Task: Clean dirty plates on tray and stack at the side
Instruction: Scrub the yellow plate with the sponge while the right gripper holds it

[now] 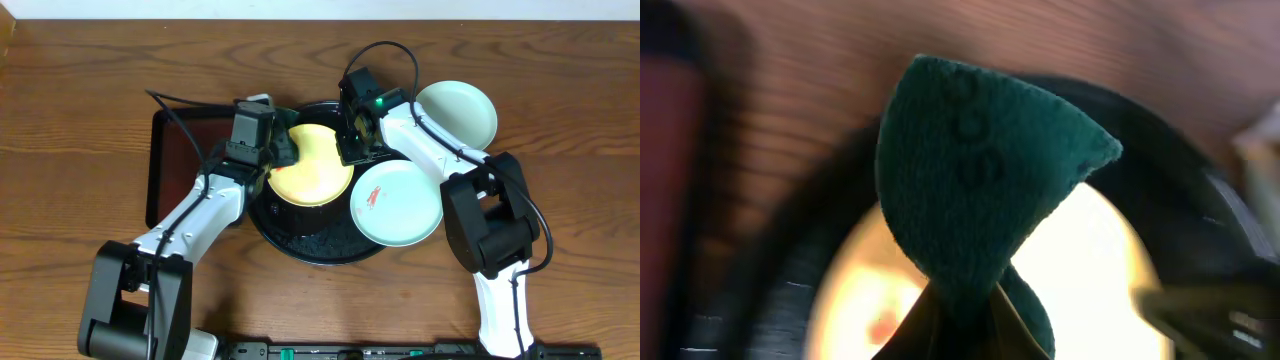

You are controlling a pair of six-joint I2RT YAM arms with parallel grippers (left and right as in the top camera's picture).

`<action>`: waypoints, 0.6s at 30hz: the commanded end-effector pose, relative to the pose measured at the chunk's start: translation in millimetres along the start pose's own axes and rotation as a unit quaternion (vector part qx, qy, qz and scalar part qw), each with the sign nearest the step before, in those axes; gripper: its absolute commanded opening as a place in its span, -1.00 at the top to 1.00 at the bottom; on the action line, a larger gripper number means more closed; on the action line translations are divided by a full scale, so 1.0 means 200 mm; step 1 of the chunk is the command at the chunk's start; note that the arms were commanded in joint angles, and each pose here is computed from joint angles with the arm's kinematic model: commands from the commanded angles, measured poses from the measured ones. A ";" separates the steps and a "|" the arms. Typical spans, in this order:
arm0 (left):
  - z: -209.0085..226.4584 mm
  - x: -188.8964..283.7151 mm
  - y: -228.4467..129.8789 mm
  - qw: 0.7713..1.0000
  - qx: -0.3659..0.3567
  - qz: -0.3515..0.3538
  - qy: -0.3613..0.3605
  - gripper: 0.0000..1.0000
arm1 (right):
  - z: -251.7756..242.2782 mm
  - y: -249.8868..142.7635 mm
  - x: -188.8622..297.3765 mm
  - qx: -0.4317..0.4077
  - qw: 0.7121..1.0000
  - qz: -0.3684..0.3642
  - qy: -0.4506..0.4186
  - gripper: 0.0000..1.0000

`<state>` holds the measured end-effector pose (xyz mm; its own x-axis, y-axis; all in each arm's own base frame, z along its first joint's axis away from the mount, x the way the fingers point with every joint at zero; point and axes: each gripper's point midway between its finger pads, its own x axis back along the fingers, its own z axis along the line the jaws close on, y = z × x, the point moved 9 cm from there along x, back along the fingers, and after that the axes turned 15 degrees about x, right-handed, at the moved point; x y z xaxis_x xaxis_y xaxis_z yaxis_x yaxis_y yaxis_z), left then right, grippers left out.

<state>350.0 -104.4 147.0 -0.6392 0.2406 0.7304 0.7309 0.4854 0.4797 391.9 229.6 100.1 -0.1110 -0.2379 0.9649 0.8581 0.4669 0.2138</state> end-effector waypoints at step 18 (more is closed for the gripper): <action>0.15 -0.29 -0.04 0.999 0.013 0.013 0.046 0.85 | 0.05 -0.05 -0.09 0.057 0.998 0.035 0.022 0.97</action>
<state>364.8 -121.1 90.8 -0.5446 0.3615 0.7568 0.7884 0.5285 0.3149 391.3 229.8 99.9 -0.1058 -0.2399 0.9650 0.8259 0.5192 0.2197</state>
